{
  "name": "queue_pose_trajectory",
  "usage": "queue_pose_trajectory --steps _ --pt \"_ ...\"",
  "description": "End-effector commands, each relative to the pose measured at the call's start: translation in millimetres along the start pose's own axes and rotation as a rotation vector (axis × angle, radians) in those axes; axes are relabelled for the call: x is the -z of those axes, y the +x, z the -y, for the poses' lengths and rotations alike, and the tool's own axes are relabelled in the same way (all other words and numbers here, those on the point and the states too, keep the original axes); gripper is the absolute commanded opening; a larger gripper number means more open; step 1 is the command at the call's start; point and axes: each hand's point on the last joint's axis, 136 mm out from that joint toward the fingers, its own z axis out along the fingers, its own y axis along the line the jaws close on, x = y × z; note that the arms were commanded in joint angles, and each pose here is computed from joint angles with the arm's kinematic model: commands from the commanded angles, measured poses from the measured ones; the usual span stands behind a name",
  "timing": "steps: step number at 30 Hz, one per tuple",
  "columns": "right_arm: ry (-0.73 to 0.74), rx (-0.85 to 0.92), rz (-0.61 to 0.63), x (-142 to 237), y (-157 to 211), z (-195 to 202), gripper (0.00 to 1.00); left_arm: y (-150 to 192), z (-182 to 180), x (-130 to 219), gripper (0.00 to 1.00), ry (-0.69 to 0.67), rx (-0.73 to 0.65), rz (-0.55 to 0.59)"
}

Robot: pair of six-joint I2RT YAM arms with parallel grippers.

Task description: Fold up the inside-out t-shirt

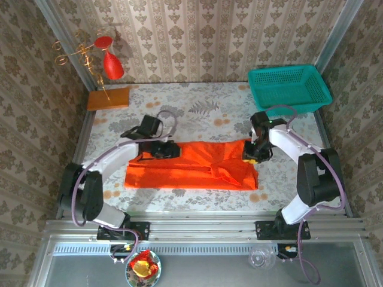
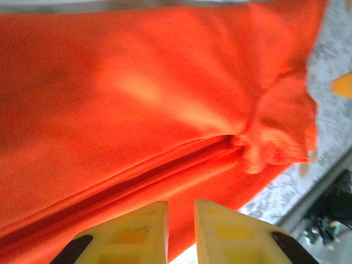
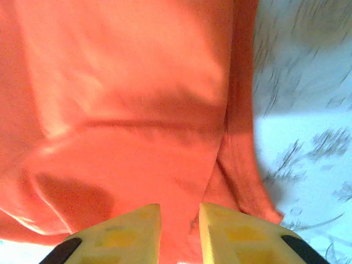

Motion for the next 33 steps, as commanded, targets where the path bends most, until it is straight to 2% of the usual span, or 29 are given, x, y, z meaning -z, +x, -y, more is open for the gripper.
queue_pose_trajectory --steps 1,5,10,18,25,29,33 --pt "-0.040 -0.007 0.096 12 -36 0 0.28 14 -51 20 0.19 -0.135 0.145 0.042" --pt "-0.126 -0.015 0.127 13 -67 -6 0.30 29 -101 35 0.17 -0.168 0.319 0.091" --pt "-0.129 -0.022 0.110 -3 -88 6 0.34 43 -146 41 0.16 -0.204 0.492 0.135" --pt "-0.251 -0.016 0.057 -30 -91 -1 0.40 53 -170 35 0.15 -0.226 0.592 0.117" --pt "-0.316 -0.035 0.067 -26 -88 -10 0.40 58 -180 31 0.15 -0.218 0.642 0.123" --pt "-0.299 -0.042 0.069 -22 -84 -8 0.34 57 -183 32 0.15 -0.221 0.655 0.131" --pt "-0.251 -0.049 0.080 -18 -85 -1 0.23 59 -187 33 0.14 -0.222 0.676 0.135"
